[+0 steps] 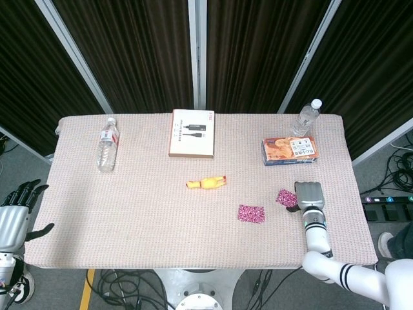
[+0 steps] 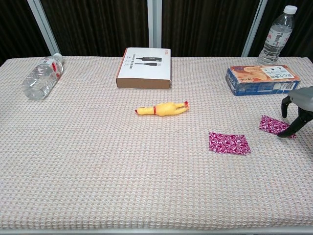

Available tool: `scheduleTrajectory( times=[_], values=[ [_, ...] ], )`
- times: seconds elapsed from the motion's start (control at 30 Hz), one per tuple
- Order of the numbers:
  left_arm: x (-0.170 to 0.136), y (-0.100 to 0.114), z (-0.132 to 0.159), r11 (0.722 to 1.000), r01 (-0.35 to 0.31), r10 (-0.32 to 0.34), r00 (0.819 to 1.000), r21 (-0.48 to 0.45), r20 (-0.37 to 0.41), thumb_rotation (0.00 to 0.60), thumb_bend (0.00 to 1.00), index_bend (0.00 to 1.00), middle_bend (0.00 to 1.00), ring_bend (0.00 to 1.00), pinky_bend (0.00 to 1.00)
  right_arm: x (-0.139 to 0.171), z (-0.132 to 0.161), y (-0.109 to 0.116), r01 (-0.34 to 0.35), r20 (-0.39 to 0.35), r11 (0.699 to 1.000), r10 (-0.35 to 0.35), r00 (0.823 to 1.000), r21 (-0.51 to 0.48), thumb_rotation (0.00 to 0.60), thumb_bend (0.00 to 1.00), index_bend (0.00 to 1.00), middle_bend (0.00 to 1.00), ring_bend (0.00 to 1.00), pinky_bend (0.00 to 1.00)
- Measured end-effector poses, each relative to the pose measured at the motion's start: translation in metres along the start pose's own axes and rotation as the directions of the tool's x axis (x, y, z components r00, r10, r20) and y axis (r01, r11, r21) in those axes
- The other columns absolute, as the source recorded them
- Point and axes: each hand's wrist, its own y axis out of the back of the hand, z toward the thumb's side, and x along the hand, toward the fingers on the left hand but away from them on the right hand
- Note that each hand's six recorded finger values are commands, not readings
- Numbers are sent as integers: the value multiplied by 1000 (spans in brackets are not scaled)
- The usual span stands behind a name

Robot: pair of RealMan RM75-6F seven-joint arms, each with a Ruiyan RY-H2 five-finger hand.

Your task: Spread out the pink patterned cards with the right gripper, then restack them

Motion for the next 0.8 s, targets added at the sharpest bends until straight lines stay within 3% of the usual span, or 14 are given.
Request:
scheduleTrajectory(
  times=[0.43,0.63,0.8],
  values=[
    [0,-2,-1,1000,6,-6,1000,3,-1,596,0,227,219,134,241,-5,0,-3,-19,-2,1000,19,1000,-15,388,15,387,1000,862,902],
    [0,-3,-1,1000,9,-9,1000,4,-2,596,0,227,219,134,241,-6,0,-2,-26,-2,1000,26,1000,-15,494,50,395,1000,863,902],
    [0,-3,-1,1000,10,-10,1000,3,-3,597,0,227,219,134,241,-7,0,-3,-38,-3,999,38,999,-14,532,61,400,1000,863,902]
  ],
)
